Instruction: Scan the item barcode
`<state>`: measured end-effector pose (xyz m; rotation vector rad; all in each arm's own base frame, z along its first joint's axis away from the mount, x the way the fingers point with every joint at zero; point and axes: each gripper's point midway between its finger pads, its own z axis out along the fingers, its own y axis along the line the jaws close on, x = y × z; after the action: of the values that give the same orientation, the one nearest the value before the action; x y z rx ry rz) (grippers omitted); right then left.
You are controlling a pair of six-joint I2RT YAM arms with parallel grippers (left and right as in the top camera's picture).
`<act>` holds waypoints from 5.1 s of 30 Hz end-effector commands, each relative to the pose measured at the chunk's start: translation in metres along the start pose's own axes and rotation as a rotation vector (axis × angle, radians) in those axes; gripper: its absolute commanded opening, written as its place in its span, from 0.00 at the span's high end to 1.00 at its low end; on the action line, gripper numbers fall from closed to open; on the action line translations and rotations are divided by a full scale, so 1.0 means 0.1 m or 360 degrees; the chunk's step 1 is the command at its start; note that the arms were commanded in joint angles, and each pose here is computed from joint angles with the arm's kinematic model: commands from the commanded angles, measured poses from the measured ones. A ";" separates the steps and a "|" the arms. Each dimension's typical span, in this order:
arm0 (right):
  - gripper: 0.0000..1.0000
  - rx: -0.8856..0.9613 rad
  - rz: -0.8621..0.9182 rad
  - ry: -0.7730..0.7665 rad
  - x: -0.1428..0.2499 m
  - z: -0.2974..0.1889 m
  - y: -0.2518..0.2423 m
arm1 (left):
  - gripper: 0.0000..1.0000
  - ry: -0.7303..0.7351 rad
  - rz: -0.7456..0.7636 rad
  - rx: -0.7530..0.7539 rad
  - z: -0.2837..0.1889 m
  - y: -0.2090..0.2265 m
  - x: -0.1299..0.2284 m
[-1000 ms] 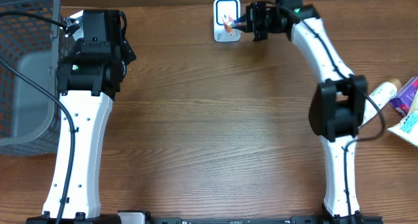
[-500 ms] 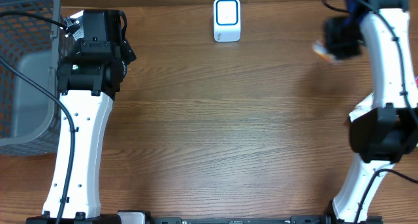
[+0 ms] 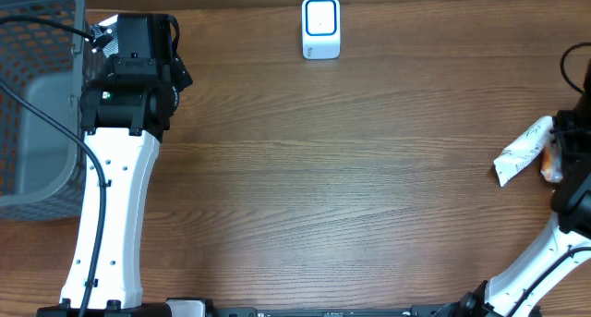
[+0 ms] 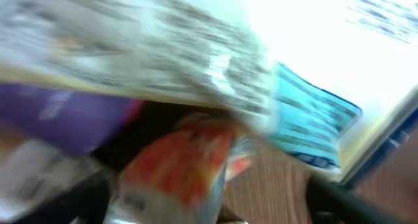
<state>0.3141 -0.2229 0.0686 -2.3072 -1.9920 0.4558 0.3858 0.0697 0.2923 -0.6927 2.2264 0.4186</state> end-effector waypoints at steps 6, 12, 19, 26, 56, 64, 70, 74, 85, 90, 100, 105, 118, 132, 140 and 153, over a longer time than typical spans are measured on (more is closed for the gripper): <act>0.00 -0.0871 -0.0105 -0.0232 -0.39 -1.74 0.39 | 0.00 -0.0080 -0.0084 0.0020 0.01 -0.04 -0.13; 0.00 -0.2044 -0.0480 -0.0789 -0.44 -4.18 0.20 | 0.00 -0.0383 -0.0309 0.0258 -0.09 -0.31 -0.67; 0.00 -0.2450 -0.0623 -0.1468 -0.36 -5.43 -0.82 | 0.00 -0.1373 -0.0407 0.0188 -0.95 -0.09 -1.99; 0.00 -0.2602 -0.0648 -0.1680 -0.16 -5.79 -1.65 | 0.00 -0.1480 0.0027 -0.0188 -1.43 0.33 -2.05; 0.00 -0.2780 -0.0897 -0.1966 0.77 -4.62 -2.77 | 0.00 -0.1540 0.0283 0.0646 -2.85 1.06 -0.51; 0.00 -0.2907 -0.0785 -0.2093 0.78 -4.43 -3.47 | 0.00 -0.1768 0.0185 0.0456 -2.97 1.33 -0.58; 0.00 -0.2965 -0.0761 -0.2164 0.83 -4.39 -3.75 | 0.00 -0.1807 0.0082 0.0576 -3.13 1.35 -0.51; 0.00 -0.3121 -0.0912 -0.2164 1.05 -4.35 -3.92 | 0.00 -0.1928 0.0068 0.0602 -3.45 1.48 -0.31; 0.00 -0.3341 -0.0953 -0.2154 1.22 -4.18 -4.38 | 0.00 -0.2230 -0.0016 0.0598 -4.07 1.90 0.41; 0.00 -0.3416 -0.0920 -0.2125 1.24 -4.08 -4.56 | 0.00 -0.2269 0.0004 0.0635 -4.14 1.90 0.49; 0.00 -0.3608 -0.0949 -0.2226 1.40 -3.78 -5.10 | 0.00 -0.2387 -0.0032 0.0766 -4.38 1.97 0.85; 0.00 -0.3788 -0.1303 -0.2134 1.70 -3.72 -5.17 | 0.00 -0.2375 -0.0029 0.0759 -4.37 1.97 0.86; 0.00 -0.3948 -0.0903 -0.2512 1.55 -4.11 -4.76 | 0.00 -0.2376 -0.0033 0.0749 -4.36 1.98 0.86; 0.00 -0.3879 -0.1047 -0.1906 1.75 -3.45 -3.11 | 0.00 -0.2398 -0.0002 0.0694 -4.38 2.00 0.85; 0.00 -0.3525 -0.0591 -0.1902 1.38 -2.87 -2.36 | 0.00 -0.2376 0.0004 0.0695 -4.33 1.98 0.85; 0.00 -0.3222 -0.0677 -0.1601 1.46 -2.03 -1.67 | 0.00 -0.2333 0.0014 0.0696 -4.22 1.94 0.83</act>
<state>0.2217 -0.0169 0.2846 -1.2670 -4.6860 -1.5518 -0.0167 -0.0109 0.5286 -0.0238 0.8492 0.2378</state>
